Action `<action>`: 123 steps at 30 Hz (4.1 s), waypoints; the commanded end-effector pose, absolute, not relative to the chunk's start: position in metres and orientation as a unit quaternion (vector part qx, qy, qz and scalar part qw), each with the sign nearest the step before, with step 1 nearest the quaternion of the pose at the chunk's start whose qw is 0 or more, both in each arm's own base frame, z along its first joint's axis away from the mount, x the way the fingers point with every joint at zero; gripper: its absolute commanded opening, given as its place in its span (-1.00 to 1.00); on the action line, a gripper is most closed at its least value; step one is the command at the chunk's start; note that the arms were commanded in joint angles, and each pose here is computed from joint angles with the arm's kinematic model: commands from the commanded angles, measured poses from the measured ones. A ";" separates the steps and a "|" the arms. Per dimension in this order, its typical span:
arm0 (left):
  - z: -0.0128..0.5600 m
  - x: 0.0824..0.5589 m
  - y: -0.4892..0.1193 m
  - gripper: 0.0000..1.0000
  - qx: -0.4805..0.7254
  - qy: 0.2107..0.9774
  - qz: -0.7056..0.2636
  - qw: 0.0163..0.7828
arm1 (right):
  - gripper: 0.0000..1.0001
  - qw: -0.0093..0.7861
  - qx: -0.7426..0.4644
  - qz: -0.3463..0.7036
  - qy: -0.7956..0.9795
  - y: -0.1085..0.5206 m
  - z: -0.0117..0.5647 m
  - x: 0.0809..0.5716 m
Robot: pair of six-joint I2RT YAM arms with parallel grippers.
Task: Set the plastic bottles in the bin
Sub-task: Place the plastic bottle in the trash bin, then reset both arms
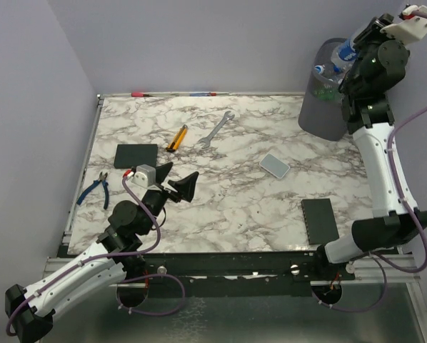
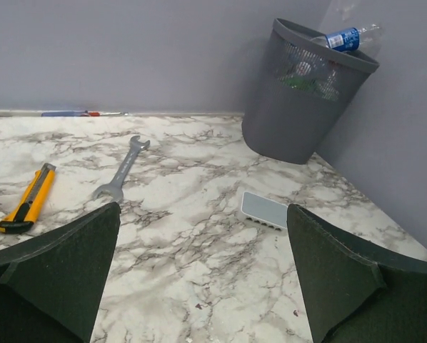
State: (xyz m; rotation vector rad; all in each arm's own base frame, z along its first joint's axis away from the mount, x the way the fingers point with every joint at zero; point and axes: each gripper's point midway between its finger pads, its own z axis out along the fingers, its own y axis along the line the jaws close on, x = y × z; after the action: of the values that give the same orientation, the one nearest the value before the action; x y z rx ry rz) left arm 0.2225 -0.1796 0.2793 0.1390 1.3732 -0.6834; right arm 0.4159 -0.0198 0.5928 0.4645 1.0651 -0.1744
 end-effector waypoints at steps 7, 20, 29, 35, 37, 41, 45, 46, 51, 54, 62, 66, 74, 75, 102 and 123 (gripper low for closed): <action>0.270 0.230 -0.171 0.98 0.049 0.638 -0.278 0.716 | -0.99 0.852 0.298 -0.034 0.430 -0.099 0.552 0.502; 0.256 0.238 -0.175 0.98 0.063 0.656 -0.250 0.709 | -0.99 0.842 0.251 -0.009 0.477 -0.107 0.477 0.586; 0.252 0.239 -0.177 0.98 0.065 0.661 -0.251 0.704 | -0.08 0.822 0.247 0.017 0.513 -0.098 0.440 0.598; 0.254 0.238 -0.182 0.98 0.068 0.660 -0.262 0.701 | 0.20 0.821 0.245 0.028 0.515 -0.092 0.445 0.578; 0.256 0.237 -0.183 0.98 0.069 0.659 -0.266 0.700 | 0.23 0.821 0.246 0.029 0.514 -0.092 0.450 0.571; 0.260 0.234 -0.183 0.98 0.067 0.654 -0.276 0.701 | 0.29 0.820 0.247 0.028 0.515 -0.091 0.459 0.556; 0.263 0.232 -0.182 0.98 0.063 0.649 -0.283 0.704 | 0.36 0.821 0.249 0.021 0.514 -0.091 0.472 0.539; 0.265 0.231 -0.181 0.98 0.062 0.648 -0.284 0.704 | 0.37 0.821 0.250 0.018 0.513 -0.092 0.476 0.534; 0.265 0.232 -0.180 0.98 0.058 0.651 -0.283 0.702 | 0.44 0.831 0.257 0.035 0.491 -0.088 0.515 0.500; 0.264 0.233 -0.179 0.98 0.051 0.657 -0.280 0.698 | 0.58 0.839 0.249 0.068 0.479 -0.075 0.544 0.472; 0.259 0.247 -0.152 0.98 -0.023 0.686 -0.218 0.694 | 0.76 0.807 0.112 0.229 0.532 0.035 0.579 0.373; 0.252 0.255 -0.140 0.98 -0.061 0.702 -0.182 0.686 | 0.85 0.763 0.046 0.281 0.581 0.086 0.551 0.325; 0.233 0.262 -0.140 0.98 -0.065 0.726 -0.149 0.669 | 0.93 0.662 0.124 0.176 0.718 0.053 0.430 0.315; 0.232 0.262 -0.141 0.98 -0.062 0.727 -0.151 0.667 | 0.95 0.649 0.149 0.157 0.729 0.044 0.413 0.317; 0.232 0.272 -0.105 0.98 -0.212 0.718 -0.080 0.658 | 0.99 0.684 0.272 0.217 0.641 -0.008 0.332 0.387; 0.200 0.257 -0.089 0.98 -0.216 0.755 0.004 0.618 | 0.99 0.502 0.170 0.329 0.782 0.100 0.200 0.244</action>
State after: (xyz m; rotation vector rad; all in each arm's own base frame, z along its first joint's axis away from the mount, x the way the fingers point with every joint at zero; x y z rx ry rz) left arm 0.2631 -0.1051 0.2289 -0.6584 1.6567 -0.2161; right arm 0.2555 0.0997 0.2332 0.4862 1.7707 0.8674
